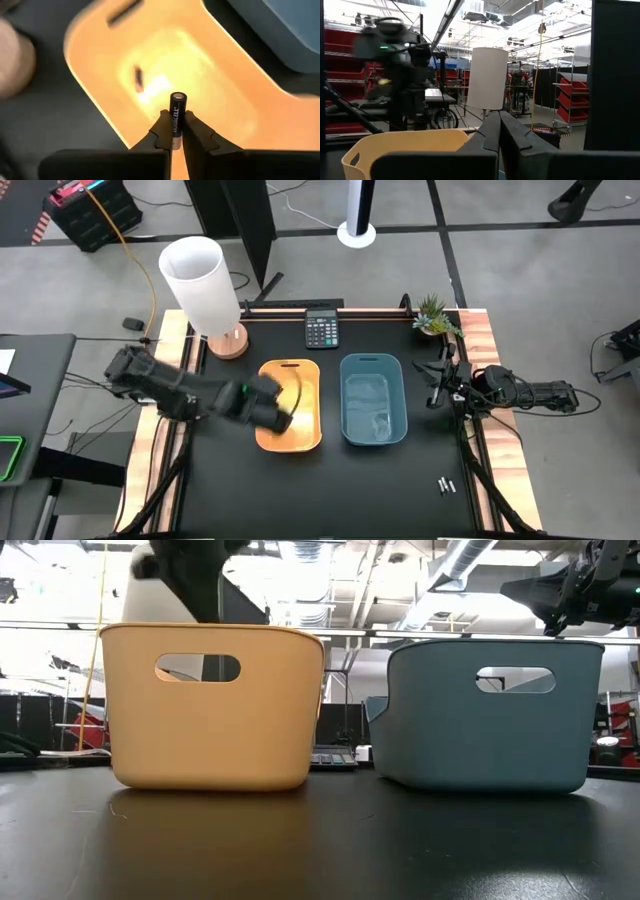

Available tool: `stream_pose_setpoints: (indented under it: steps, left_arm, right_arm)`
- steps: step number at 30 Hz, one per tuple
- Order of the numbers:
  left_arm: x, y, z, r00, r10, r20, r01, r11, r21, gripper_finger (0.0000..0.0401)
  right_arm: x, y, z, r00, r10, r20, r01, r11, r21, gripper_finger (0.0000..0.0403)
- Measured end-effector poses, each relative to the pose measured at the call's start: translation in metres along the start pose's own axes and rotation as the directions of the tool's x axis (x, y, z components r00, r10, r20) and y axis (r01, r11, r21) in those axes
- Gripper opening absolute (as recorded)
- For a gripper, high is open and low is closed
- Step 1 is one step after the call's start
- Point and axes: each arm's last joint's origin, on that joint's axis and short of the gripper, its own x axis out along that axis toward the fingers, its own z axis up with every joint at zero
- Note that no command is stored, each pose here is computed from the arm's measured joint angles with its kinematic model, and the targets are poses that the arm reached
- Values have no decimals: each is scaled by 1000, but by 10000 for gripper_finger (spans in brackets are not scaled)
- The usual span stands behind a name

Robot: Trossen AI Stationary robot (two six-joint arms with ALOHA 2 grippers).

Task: Sort batteries
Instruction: Put the bottom black battery into the yellow bin, then put the black battery into the yellow bin

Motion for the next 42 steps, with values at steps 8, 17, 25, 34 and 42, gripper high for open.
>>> stream_pose_setpoints:
  steps: [8, 17, 25, 34, 42]
  left_arm:
    - [25, 34, 31, 990, 111, -92, -86, 969, 233, 111]
    - [29, 45, 33, 972, 130, -196, -47, 924, 381, 258]
    - [42, 64, 1, 839, 279, -466, -23, 876, 483, 238]
    - [45, 90, -29, 819, 258, -512, -38, 916, 400, 221]
    - [50, 114, -62, 773, 196, -604, -4, 953, 304, 209]
  right_arm:
    - [0, 0, 0, 1000, 0, -1, 0, 1000, -1, 24]
    - [0, 0, 0, 1000, 1, -4, -1, 1000, -8, 24]
    - [0, 0, -1, 1000, 1, -7, -1, 1000, -11, 24]
    - [0, 0, -1, 1000, 1, -8, -1, 1000, -12, 24]
    - [0, 0, -1, 1000, 1, -7, -1, 1000, -11, 24]
